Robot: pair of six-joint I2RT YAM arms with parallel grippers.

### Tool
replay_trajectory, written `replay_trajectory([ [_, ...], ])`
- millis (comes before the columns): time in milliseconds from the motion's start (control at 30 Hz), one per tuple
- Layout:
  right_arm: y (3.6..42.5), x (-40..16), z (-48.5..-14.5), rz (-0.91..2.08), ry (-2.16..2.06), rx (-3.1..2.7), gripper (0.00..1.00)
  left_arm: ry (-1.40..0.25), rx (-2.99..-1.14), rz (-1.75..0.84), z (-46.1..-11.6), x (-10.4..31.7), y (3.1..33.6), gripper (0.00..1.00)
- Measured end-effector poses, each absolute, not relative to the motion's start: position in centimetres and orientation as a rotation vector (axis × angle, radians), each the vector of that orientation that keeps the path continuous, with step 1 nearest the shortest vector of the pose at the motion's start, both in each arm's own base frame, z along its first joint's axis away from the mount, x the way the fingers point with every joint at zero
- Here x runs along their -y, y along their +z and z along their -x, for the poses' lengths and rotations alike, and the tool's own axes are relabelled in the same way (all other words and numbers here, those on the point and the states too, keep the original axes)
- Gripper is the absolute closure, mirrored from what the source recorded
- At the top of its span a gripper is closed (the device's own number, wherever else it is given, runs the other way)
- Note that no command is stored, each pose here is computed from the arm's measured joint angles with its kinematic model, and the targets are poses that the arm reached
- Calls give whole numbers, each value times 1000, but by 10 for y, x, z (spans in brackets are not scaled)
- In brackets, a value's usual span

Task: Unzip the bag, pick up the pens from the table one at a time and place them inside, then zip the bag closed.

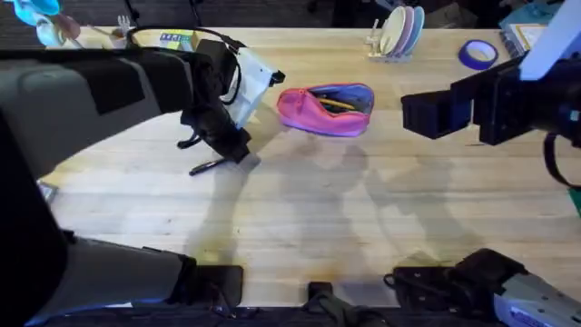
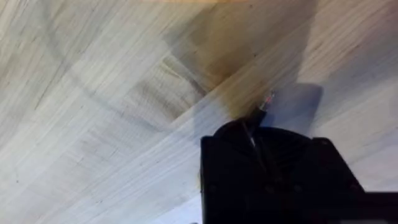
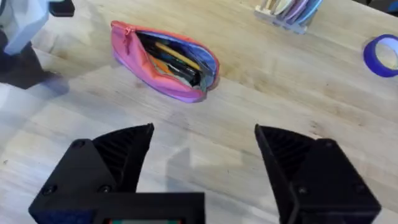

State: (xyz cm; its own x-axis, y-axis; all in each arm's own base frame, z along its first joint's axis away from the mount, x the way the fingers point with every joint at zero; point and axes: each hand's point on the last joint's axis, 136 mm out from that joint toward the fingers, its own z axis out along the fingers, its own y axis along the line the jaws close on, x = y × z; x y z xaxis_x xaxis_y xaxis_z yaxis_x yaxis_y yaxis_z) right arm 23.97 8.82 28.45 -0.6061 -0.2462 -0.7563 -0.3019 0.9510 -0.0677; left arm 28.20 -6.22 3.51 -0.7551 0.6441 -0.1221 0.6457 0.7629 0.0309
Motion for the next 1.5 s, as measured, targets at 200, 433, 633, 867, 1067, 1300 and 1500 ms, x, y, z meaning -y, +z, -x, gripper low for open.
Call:
replay_trajectory([
  [200,285,-88,-240,383,81,-2248,3,-59,-2811,-994,-305,73,43,959],
  [433,284,-88,-240,383,81,-2248,3,-38,-2531,-909,-389,97,130,958],
  [633,285,-88,-240,382,82,-2246,3,-110,-2368,-898,-417,118,176,958],
  [867,297,-84,-231,368,98,-2198,3,-203,-2174,-985,-426,172,202,958],
  [1067,303,-81,-226,361,106,-2173,3,-300,-1975,-1088,-419,235,227,958],
  [1300,303,-81,-226,361,106,-2171,3,-463,-1859,-1206,-390,285,238,958],
  [1500,303,-81,-226,361,106,-2171,4,-534,-1827,-1267,-369,309,238,957],
])
